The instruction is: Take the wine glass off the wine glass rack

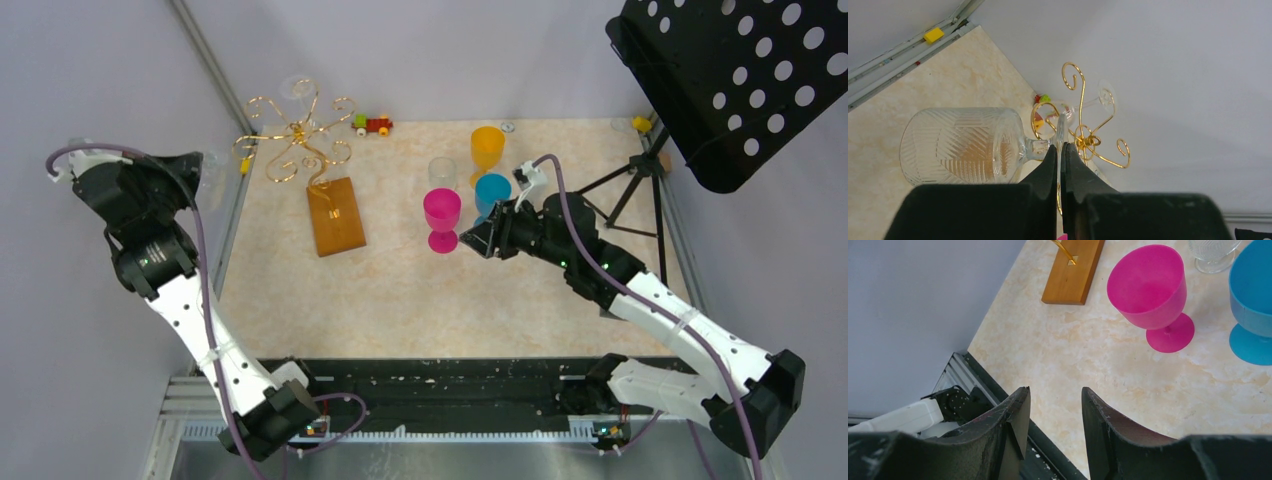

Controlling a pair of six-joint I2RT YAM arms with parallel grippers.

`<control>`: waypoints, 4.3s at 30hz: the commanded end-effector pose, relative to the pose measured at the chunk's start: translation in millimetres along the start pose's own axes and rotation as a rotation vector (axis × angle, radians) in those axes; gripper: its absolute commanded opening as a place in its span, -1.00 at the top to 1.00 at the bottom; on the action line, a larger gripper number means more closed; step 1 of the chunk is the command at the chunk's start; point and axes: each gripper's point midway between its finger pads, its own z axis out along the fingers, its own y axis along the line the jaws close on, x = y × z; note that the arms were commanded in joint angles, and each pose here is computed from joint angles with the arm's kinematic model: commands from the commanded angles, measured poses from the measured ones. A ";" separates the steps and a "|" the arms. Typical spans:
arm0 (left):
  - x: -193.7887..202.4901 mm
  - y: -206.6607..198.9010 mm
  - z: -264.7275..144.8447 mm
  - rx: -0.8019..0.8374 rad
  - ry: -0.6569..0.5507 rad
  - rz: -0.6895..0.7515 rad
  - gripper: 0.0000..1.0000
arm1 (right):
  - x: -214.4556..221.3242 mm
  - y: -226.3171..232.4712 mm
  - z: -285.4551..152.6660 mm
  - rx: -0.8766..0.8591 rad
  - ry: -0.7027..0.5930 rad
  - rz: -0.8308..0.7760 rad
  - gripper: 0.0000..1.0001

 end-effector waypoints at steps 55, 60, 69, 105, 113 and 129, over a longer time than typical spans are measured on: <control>143.1 -187.9 -155.2 0.894 0.684 -0.433 1.00 | -94.5 100.6 -36.2 -0.671 -0.508 0.297 -0.64; 157.2 -208.0 -164.3 0.931 0.773 -0.460 1.00 | -105.9 115.1 -33.2 -0.792 -0.512 0.361 -0.64; 162.2 -233.1 -174.0 0.995 0.832 -0.529 1.00 | -110.1 119.5 -29.1 -0.938 -0.507 0.491 -0.64; 173.0 -267.7 -194.9 1.064 0.910 -0.752 1.00 | -147.0 171.7 -114.2 -1.262 -0.723 0.236 1.00; 176.0 -259.7 -189.9 1.011 0.827 -0.654 -0.12 | -153.2 175.3 -111.9 -1.189 -0.731 0.192 1.00; 154.9 -220.6 -154.6 0.867 0.332 0.198 -0.86 | -145.5 98.7 -55.2 -0.317 -0.509 -0.004 1.00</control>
